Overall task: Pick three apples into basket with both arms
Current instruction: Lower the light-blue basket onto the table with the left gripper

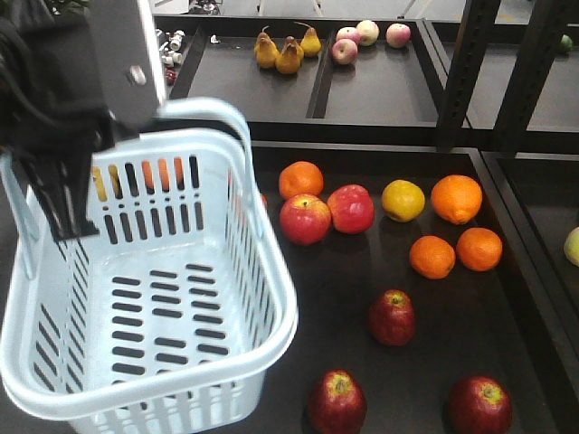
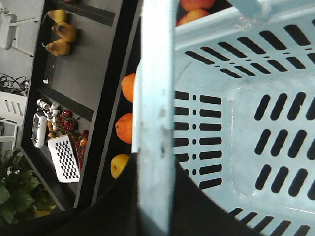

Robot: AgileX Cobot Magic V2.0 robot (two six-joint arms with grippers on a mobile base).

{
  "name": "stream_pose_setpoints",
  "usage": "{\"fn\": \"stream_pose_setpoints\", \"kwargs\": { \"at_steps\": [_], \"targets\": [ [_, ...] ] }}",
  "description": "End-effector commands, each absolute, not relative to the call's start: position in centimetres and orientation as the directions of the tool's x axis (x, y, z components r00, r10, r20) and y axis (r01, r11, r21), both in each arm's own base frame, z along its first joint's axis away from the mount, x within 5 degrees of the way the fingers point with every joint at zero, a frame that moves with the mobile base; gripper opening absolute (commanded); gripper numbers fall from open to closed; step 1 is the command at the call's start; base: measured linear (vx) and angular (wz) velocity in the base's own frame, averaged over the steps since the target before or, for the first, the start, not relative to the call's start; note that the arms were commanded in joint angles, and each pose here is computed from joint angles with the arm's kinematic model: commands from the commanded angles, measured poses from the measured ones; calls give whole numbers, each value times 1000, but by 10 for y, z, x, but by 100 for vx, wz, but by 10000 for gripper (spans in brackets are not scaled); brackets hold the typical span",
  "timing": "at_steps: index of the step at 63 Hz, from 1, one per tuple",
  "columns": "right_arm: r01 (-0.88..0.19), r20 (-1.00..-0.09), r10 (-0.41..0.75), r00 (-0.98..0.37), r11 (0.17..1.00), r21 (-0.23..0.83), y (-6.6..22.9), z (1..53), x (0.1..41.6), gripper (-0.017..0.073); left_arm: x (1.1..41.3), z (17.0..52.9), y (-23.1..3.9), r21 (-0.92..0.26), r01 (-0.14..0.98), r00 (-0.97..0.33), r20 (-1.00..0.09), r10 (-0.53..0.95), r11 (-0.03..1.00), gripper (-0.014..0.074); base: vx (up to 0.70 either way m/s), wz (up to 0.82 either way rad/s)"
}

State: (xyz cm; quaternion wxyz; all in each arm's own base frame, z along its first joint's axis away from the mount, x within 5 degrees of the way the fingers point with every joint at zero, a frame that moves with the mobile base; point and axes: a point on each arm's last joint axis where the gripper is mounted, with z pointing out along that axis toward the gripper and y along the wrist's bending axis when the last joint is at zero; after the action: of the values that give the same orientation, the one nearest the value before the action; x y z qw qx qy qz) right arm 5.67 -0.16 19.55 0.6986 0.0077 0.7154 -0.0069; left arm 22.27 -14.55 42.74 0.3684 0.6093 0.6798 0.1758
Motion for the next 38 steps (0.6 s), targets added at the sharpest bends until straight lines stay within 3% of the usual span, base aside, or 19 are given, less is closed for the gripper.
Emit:
{"fn": "stream_pose_setpoints", "kwargs": {
  "at_steps": [1, 19, 38],
  "targets": [
    [14, -998, -12, 57, 1000, -11, -1, 199, 56, -8, 228, 429, -145, 774, 609, 94, -290, 952, 176, -6, 0, 0],
    [14, -998, -12, 57, 1000, -11, -1, 199, 56, -8, 255, 358, -135, 823, 543, 171, -300, 938, 164, -6, 0, 0],
    [14, -998, -12, 57, 1000, -11, -1, 199, 56, -8, 265, 341, -141, 869, 471, 288, -317, 904, 155, -6, 0, 0]
  ]
}}
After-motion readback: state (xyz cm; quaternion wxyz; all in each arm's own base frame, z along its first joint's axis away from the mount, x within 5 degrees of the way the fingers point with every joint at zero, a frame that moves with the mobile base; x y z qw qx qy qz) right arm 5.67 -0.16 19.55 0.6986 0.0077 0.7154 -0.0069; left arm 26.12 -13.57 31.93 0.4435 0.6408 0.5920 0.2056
